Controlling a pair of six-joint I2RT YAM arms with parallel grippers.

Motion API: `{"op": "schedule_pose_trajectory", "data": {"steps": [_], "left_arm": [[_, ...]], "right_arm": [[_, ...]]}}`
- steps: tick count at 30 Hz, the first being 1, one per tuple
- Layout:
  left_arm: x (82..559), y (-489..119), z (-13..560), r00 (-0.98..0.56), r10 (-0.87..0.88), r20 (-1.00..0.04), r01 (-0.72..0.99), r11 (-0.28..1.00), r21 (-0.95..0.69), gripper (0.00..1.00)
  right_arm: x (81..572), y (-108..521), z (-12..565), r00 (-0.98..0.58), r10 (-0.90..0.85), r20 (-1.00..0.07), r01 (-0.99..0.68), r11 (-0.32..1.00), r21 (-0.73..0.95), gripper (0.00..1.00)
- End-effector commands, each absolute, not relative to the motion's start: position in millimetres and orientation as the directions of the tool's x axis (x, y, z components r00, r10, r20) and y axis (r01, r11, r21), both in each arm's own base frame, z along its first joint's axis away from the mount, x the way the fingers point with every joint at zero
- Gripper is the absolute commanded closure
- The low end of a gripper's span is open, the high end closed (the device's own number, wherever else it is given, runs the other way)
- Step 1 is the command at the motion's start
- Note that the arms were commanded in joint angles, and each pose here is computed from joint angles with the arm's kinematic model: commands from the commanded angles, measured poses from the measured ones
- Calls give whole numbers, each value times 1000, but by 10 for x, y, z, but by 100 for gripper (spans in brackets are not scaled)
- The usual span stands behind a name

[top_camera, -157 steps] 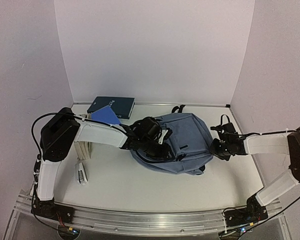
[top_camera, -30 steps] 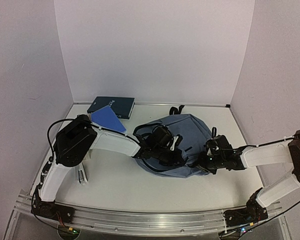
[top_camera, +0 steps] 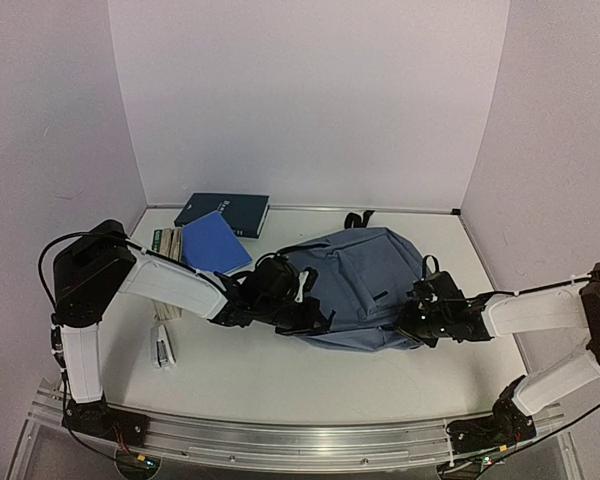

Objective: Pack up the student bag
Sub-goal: Unzip the student bag at the center of the board.

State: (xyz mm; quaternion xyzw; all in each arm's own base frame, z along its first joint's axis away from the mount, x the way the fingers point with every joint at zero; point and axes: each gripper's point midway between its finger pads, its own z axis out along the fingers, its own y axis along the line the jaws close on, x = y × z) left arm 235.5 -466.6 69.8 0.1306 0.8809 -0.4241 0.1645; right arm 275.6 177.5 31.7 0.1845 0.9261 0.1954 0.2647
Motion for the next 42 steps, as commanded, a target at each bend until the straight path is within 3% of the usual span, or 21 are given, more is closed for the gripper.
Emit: {"op": "schedule_pose_trajectory", "data": {"steps": [1,13,19,25,29,34,42], "left_arm": [[2489,-4641,962,-886,68,-459,409,581,-704,100],[2810,-4073,1163,-862,-2,-507,376,668,-642,100],[2799,-4096,1422,-824,97,-559,496,600,-627,100],[2748,-4134,1420,-837,79,-541,486,562,-669,100],[2747,-4191,1536,-850,20,-527,465,499,-731,100],[2715,-4262,1637,-848,51,-527,487,465,-739,100],[2705,-4224,1714,-850,26,-526,476,466,-746,100]], "right_arm": [[2751,1500,249,-769,432,-470,293,893,341,100],[2752,1325,367,-729,451,-515,338,891,303,100],[2856,1545,627,-758,367,-539,205,919,337,99],[2859,1841,1377,-707,244,-664,-92,899,429,51],[2764,2281,1817,-652,147,-744,-369,796,480,31],[2745,2724,2122,-570,14,-821,-547,740,392,27],[2631,3260,1811,-494,-187,-849,-655,722,222,26]]}}
